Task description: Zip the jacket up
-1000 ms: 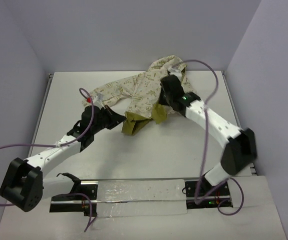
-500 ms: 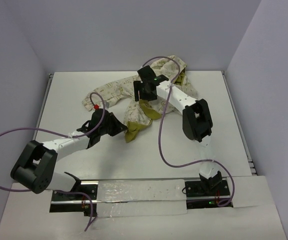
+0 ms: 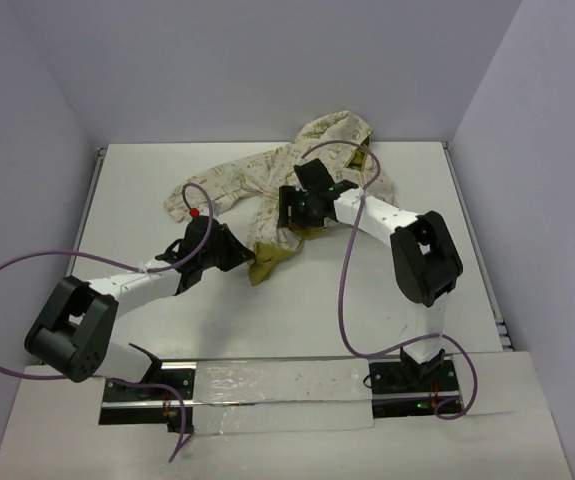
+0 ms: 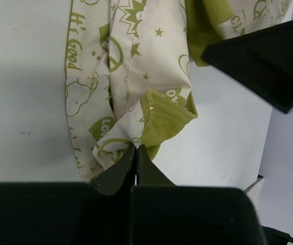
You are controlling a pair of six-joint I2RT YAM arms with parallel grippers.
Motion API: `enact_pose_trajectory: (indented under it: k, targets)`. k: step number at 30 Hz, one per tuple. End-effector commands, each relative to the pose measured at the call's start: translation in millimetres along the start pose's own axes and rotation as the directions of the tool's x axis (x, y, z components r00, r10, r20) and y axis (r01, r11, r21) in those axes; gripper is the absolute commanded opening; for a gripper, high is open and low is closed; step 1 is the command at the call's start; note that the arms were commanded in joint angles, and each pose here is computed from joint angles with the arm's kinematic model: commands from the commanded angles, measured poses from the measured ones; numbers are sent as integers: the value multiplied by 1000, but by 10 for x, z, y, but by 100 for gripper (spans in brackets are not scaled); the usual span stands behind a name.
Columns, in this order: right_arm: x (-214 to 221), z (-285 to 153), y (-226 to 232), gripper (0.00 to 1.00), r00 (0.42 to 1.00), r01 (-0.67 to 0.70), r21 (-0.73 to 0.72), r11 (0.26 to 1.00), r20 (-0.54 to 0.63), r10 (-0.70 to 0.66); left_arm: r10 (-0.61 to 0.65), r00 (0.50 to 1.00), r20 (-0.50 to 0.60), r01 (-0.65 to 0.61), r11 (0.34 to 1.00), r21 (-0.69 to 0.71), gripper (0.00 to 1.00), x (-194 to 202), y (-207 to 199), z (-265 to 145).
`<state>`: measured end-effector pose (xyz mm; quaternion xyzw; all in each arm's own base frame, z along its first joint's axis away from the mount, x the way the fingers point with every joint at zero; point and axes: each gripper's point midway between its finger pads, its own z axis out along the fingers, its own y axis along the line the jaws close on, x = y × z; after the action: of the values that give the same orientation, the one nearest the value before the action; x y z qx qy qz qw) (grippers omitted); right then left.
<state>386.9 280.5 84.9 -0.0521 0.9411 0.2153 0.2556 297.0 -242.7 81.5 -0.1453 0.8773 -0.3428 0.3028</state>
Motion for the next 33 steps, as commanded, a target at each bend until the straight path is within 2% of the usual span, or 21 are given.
enact_pose_trajectory:
  k: [1,8,13,18,24,33]
  targets:
    - [85,139,242,72,1000,-15,-110,994,2,15,14,999,45,-13,1000,-16,0,-104,-26,-45]
    - [303,-165,259,73,1000,8,-128,992,-15,-10,16,998,58,-15,1000,-16,0,-127,-31,-86]
    - [-90,-618,227,73,984,27,-82,996,180,-12,25,998,65,-25,1000,-7,0,-162,-77,-86]
    - [-433,-564,50,73,979,-18,-56,998,202,29,28,997,72,-28,1000,-5,0,-191,-104,-102]
    - [-681,-270,-145,72,975,-93,-27,995,199,97,35,996,76,-36,999,1,0,-212,-139,-123]
    - [-519,262,-253,79,987,-144,-55,988,62,147,51,996,71,-52,999,9,0,-213,-159,-117]
